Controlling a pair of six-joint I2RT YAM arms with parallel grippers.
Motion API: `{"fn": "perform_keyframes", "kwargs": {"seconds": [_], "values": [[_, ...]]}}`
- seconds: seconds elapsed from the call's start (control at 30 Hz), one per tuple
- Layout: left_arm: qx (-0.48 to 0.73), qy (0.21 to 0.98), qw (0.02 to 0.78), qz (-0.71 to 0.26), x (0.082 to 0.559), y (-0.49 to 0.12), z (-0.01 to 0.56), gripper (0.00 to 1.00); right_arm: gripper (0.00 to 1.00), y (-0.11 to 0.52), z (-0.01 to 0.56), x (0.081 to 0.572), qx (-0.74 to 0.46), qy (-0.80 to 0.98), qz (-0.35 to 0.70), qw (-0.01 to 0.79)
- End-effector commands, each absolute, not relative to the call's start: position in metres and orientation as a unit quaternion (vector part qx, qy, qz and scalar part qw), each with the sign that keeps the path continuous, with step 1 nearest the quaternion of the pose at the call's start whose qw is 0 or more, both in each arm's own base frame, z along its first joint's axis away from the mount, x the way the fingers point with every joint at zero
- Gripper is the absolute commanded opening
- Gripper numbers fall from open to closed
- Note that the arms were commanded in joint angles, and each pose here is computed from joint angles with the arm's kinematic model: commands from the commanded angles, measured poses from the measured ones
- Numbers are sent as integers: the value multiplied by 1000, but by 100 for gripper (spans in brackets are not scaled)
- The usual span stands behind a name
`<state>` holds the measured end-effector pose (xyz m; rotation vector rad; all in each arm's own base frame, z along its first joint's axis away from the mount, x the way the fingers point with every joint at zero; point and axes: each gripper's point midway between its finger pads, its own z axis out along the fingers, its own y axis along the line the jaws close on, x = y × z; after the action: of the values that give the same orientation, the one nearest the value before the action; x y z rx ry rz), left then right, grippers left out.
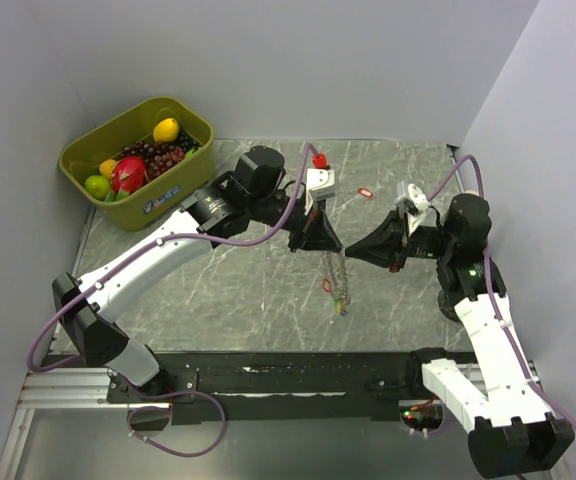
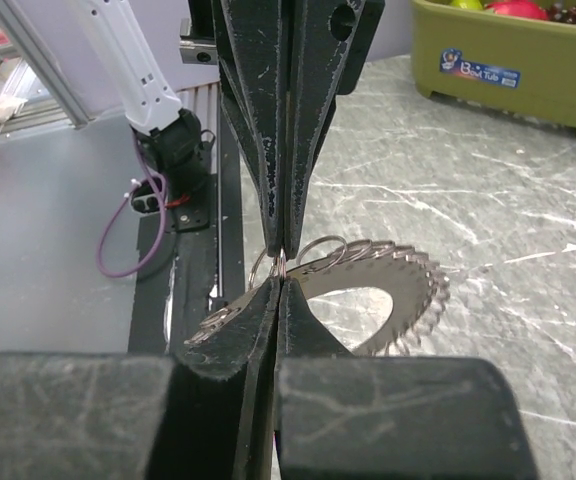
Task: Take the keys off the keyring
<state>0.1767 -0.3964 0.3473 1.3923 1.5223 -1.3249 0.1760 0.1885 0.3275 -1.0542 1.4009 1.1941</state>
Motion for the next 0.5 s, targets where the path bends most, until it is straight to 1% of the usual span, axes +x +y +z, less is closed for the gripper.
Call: {"fn": "perform_keyframes", "kwargs": {"seconds": [0.0,0.1,0.13,0.17,0.2,0.23,0.3,0.33,0.4,0.47], "values": [[539,536,381,-527,172,-396,393,1,0,189,330,170,-446,560,498,488],[537,542,384,-521,175,-396,390,2,0,188,331,174,-444,566,491,491],[537,543,386,-517,176,-396,389,5,0,187,332,175,-441,574,483,493],[537,544,391,-512,178,-395,389,10,0,186,335,173,-434,588,483,483],[537,550,391,-506,178,-393,386,17,0,185,335,173,-445,586,469,489],[539,551,406,-492,183,-391,387,28,0,183,335,176,-442,596,455,492],[539,557,422,-470,188,-387,387,37,0,179,335,172,-442,611,442,486],[540,561,443,-445,196,-383,390,44,0,178,332,174,-440,622,434,481],[544,559,461,-422,202,-378,397,48,0,174,326,172,-434,644,419,470],[552,563,481,-382,208,-375,396,49,0,170,320,178,-419,668,403,465]]}}
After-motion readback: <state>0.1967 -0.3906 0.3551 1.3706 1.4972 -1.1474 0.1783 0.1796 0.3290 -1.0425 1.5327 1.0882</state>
